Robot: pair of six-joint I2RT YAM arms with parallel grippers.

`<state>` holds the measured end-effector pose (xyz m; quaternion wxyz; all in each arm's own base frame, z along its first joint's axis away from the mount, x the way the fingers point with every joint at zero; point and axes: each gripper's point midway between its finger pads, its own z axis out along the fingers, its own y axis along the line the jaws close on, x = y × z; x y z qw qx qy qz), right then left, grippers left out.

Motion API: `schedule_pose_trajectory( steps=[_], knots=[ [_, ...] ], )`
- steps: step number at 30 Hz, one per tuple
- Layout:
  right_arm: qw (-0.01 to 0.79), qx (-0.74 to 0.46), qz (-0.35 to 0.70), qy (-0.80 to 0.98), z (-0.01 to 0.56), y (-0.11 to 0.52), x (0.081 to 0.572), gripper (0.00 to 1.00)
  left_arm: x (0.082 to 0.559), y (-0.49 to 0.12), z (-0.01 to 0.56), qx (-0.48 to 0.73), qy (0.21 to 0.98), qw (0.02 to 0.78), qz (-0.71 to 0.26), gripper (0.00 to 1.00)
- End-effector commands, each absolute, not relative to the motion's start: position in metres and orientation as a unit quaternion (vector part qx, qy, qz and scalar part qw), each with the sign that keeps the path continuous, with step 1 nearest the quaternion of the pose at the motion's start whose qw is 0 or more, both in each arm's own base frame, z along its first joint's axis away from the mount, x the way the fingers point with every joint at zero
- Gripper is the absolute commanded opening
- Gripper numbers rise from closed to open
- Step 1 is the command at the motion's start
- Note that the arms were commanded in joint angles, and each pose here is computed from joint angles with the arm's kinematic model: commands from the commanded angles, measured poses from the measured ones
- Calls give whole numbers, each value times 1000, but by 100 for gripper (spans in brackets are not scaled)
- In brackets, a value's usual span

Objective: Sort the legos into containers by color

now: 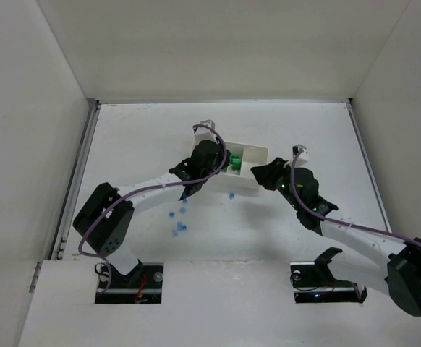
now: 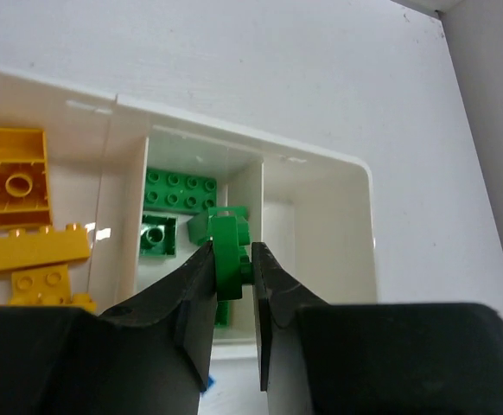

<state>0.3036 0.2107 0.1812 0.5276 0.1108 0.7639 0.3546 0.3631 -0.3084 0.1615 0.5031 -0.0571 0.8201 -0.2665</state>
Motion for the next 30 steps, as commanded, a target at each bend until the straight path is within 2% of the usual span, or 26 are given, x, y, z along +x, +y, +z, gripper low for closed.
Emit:
schedule_pose_trajectory(
  steps=[1,4,8,12,19,25,30],
  knots=[
    [538,96,352,760,186,212,295,36,382,-324,200,-47,790,542,-282,24],
    [524,72,327,783,170,217,288,45,386,-327,205,-40,788,547,-279,43],
    [501,30,297,812,149,232,278,55,383,-316,216,-42,784,555,-275,51],
    [474,-20,266,839,128,244,272,55,368,-284,211,-59,787,559,-256,49],
    [421,-98,207,878,89,269,269,56,310,-205,178,-105,801,547,-219,43],
    [407,-111,173,890,69,277,278,51,263,-146,146,-136,825,522,-169,35],
    [397,-116,142,899,55,275,284,50,238,-117,109,-152,853,483,-124,35]
  ],
)
